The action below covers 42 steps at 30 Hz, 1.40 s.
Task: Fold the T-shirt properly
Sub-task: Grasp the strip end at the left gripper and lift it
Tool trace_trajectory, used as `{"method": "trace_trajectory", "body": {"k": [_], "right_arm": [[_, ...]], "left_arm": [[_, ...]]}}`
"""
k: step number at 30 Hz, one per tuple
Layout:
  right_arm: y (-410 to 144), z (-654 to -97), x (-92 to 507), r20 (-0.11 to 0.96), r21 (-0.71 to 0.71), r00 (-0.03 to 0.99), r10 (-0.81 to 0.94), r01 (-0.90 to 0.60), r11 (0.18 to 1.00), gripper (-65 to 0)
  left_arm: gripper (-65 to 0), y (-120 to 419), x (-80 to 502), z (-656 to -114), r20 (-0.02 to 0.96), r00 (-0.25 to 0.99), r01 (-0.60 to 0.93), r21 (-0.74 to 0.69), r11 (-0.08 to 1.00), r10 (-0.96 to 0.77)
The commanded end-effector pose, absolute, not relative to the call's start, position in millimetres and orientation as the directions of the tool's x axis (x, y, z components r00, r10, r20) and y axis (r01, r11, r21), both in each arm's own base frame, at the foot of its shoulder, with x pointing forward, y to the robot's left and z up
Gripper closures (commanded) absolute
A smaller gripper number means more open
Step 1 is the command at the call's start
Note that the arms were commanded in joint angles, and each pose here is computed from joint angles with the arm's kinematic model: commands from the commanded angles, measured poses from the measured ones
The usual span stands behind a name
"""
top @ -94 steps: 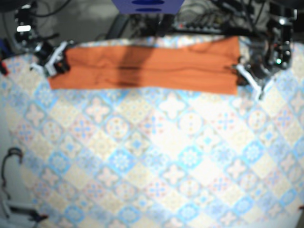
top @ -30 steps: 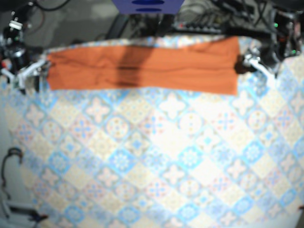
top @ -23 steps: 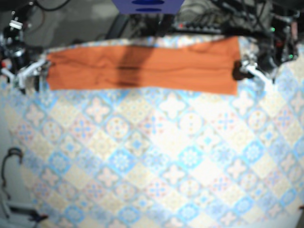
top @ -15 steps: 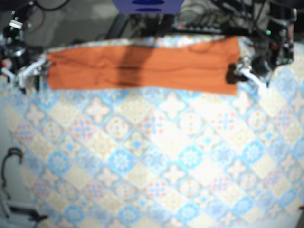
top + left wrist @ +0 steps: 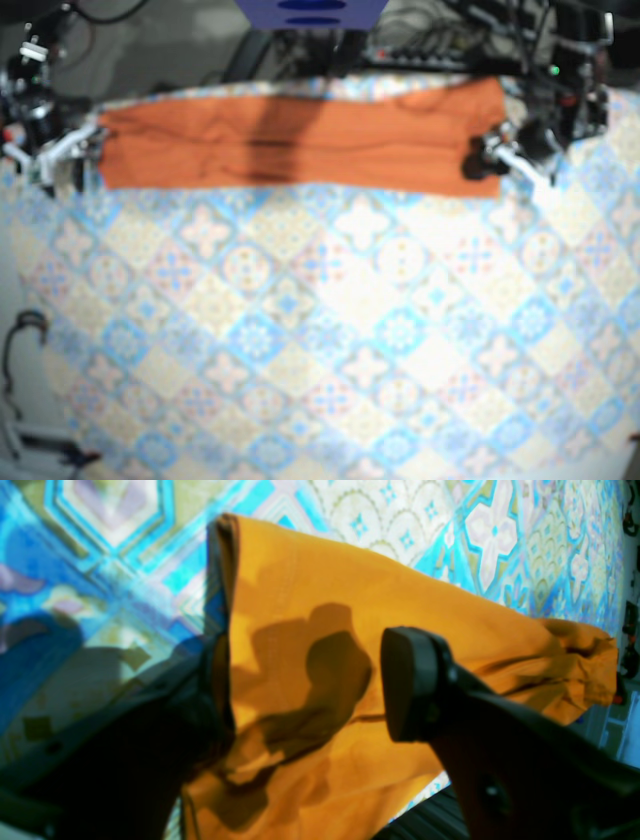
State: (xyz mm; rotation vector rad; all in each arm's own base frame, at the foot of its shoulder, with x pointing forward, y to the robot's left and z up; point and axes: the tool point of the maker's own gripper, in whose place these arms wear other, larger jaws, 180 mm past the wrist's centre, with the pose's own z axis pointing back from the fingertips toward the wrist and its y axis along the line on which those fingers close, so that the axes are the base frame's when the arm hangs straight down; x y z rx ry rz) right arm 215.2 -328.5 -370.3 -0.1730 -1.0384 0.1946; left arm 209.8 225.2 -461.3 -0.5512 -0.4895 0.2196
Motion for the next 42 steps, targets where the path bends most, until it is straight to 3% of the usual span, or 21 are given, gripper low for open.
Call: {"method": "trace_trajectory", "body": {"k": [1, 7, 11, 16, 24, 32, 38, 42], "right_arm": [[-333.7, -354.9, 220.7, 0.856, -0.252, 0.449, 0.256, -0.071, 0.965, -28.9], [-333.7, -354.9, 220.7, 0.856, -0.252, 0.449, 0.256, -0.071, 0.965, -28.9], [-333.2, -355.1, 220.9, 0.856, -0.251, 0.449, 0.256, -0.072, 0.965, -28.9], [-333.2, -355.4, 220.3, 0.855, -0.251, 0.450, 0.256, -0.072, 0.965, -28.9], [-331.8, -356.4, 220.3, 0.855, -0.248, 0.452, 0.255, -0.075, 0.966, -28.9], [-328.6, -361.7, 214.0, 0.854, -0.233, 0.463, 0.236, -0.066, 0.970, -28.9], [-328.6, -367.8, 203.4, 0.840, -0.231, 0.488, 0.236, -0.072, 0.970, -28.9], [-325.3, -365.4, 200.3, 0.840, -0.235, 0.486, 0.244, -0.079, 0.969, -28.9]], "left_arm": [[-37.0, 222.8, 198.9, -466.0, 0.348, 0.890, -0.064, -0.540, 0.839, 0.293], [-12.2, 224.1, 197.5, -465.9, 0.347, 0.891, -0.066, -0.539, 0.840, 0.292], [0.0, 224.4, 197.2, -466.2, 0.347, 0.892, -0.065, -0.536, 0.842, 0.290], [0.0, 219.7, 203.8, -458.1, 0.374, 0.886, -0.033, -0.537, 0.843, 0.274], [0.0, 182.9, 237.3, -399.9, 0.514, 0.848, 0.190, -0.517, 0.835, 0.126], [0.0, 133.9, 259.2, -370.7, 0.589, 0.808, 0.360, -0.494, 0.791, 0.000], [0.0, 116.0, 267.9, -361.1, 0.643, 0.742, 0.476, -0.305, 0.825, -0.190], [0.0, 97.2, 279.3, -345.6, 0.700, 0.618, 0.581, -0.101, 0.808, -0.357]]}}
